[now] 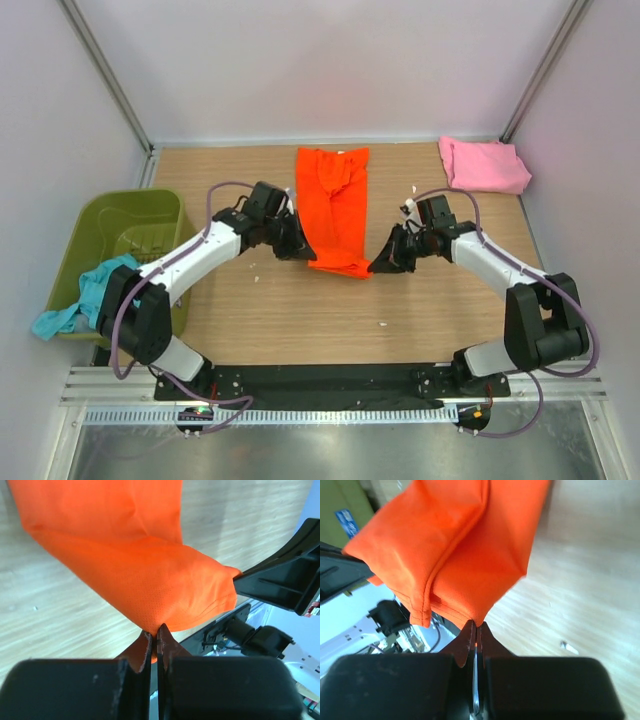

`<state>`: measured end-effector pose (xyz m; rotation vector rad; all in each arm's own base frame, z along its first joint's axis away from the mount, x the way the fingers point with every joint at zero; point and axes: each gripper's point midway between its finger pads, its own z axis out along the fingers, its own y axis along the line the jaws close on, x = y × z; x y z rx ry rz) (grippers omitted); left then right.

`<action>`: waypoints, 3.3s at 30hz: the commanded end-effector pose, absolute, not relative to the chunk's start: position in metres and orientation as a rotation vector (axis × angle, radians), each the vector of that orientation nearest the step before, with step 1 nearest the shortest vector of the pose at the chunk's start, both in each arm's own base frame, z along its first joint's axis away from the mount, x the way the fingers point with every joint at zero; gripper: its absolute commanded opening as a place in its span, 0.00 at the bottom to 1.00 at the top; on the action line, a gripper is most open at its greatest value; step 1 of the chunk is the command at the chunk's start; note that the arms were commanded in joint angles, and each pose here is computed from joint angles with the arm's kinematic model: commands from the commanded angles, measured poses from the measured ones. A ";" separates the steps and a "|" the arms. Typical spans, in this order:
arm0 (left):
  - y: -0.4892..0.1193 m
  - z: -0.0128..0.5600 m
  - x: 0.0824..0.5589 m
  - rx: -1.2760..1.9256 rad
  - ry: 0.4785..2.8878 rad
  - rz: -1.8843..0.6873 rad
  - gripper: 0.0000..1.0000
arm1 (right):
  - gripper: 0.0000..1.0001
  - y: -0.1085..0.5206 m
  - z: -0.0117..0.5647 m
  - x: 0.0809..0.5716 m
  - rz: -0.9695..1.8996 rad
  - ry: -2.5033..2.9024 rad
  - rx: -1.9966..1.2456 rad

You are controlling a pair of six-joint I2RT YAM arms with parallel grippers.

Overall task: Fold and stack the t-shirts
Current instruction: Fold the tshirt

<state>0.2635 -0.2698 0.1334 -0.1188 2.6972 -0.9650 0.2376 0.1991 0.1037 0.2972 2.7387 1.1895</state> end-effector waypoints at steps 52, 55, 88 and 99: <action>-0.211 0.044 0.352 -0.524 2.857 -0.834 0.73 | 0.54 0.192 0.067 0.355 1.218 2.691 0.416; -0.214 0.037 0.357 -0.536 2.864 -0.835 0.73 | 0.54 0.194 0.057 0.358 1.236 2.705 0.466; -0.229 -0.010 0.359 -0.638 2.930 -0.797 0.28 | 0.29 0.221 0.020 0.351 1.300 2.779 0.534; -0.237 0.051 0.356 -0.557 2.820 -0.943 0.00 | 0.01 0.218 0.079 0.345 1.308 2.665 0.361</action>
